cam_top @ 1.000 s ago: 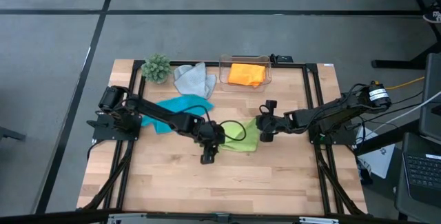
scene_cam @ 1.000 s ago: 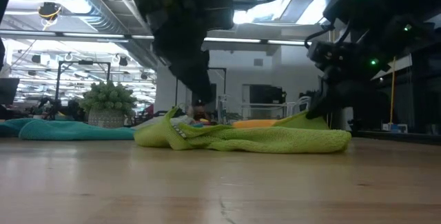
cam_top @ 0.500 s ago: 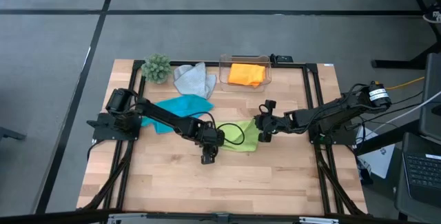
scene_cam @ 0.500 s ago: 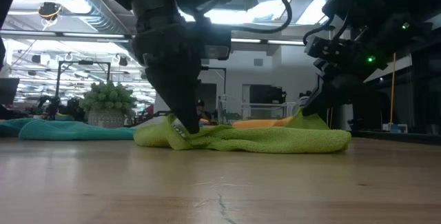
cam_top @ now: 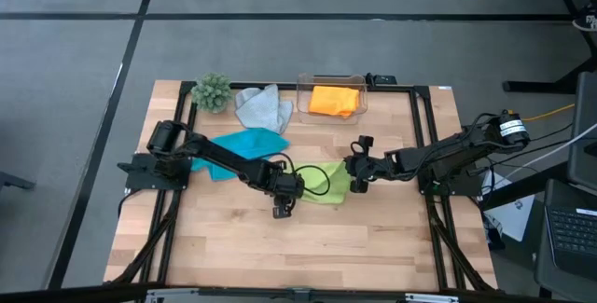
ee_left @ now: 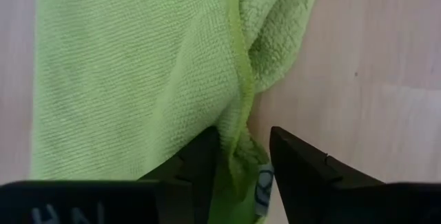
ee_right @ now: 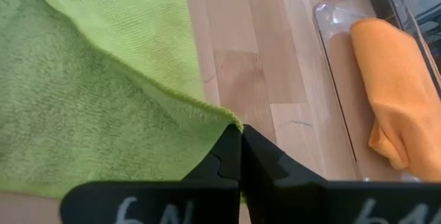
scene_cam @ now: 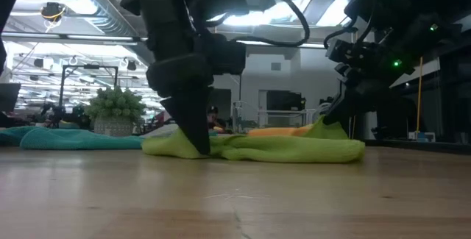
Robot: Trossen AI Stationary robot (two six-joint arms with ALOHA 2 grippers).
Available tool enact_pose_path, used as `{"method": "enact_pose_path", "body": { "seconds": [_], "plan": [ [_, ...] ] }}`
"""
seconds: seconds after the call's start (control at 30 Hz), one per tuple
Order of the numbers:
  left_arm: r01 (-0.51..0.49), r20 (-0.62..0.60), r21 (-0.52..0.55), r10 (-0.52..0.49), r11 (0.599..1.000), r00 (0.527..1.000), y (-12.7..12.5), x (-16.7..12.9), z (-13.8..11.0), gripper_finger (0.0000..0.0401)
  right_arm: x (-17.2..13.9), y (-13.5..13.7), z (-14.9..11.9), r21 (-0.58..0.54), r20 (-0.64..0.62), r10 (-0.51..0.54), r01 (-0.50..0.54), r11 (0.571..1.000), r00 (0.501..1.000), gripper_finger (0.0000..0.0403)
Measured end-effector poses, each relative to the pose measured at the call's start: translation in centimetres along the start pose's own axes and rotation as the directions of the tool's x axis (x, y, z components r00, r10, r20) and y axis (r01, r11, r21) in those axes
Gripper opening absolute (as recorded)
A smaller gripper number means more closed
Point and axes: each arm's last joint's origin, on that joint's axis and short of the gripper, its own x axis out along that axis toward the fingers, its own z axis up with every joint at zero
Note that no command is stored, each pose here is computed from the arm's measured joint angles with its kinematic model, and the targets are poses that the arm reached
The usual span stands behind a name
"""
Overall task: Fold microfiber towels
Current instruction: Fold the green microfiber cloth
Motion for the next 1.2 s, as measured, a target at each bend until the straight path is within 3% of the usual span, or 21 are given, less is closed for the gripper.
{"method": "enact_pose_path", "body": {
  "seconds": [0.43, 0.6, 0.87, 1.2],
  "plan": [
    [0.03, -0.004, -0.003, -0.03, 1.0, 1.0, 0.0, -0.2, 0.0, 0.006, 0.0, 0.0, 0.0, 0.0, -0.002, 0.003, -0.003, 1.0, 1.0, 0.0003],
    [0.038, -0.004, -0.019, -0.038, 0.999, 0.999, 0.0, -0.3, 0.1, 0.0058, 0.0, 0.1, 0.0, 0.011, 0.0, 0.045, -0.045, 0.999, 0.999, 0.0003],
    [0.042, 0.002, -0.028, -0.042, 0.999, 0.999, 0.0, -1.5, 1.4, 0.0056, 0.0, 0.1, 0.0, 0.022, -0.002, 0.045, -0.045, 0.999, 0.999, 0.0003],
    [0.075, -0.035, -0.056, -0.077, 0.996, 0.996, 0.0, -1.5, 1.2, 0.0055, 0.0, 0.1, -0.2, 0.013, -0.018, 0.046, -0.046, 0.999, 0.999, 0.0003]
  ]
}}
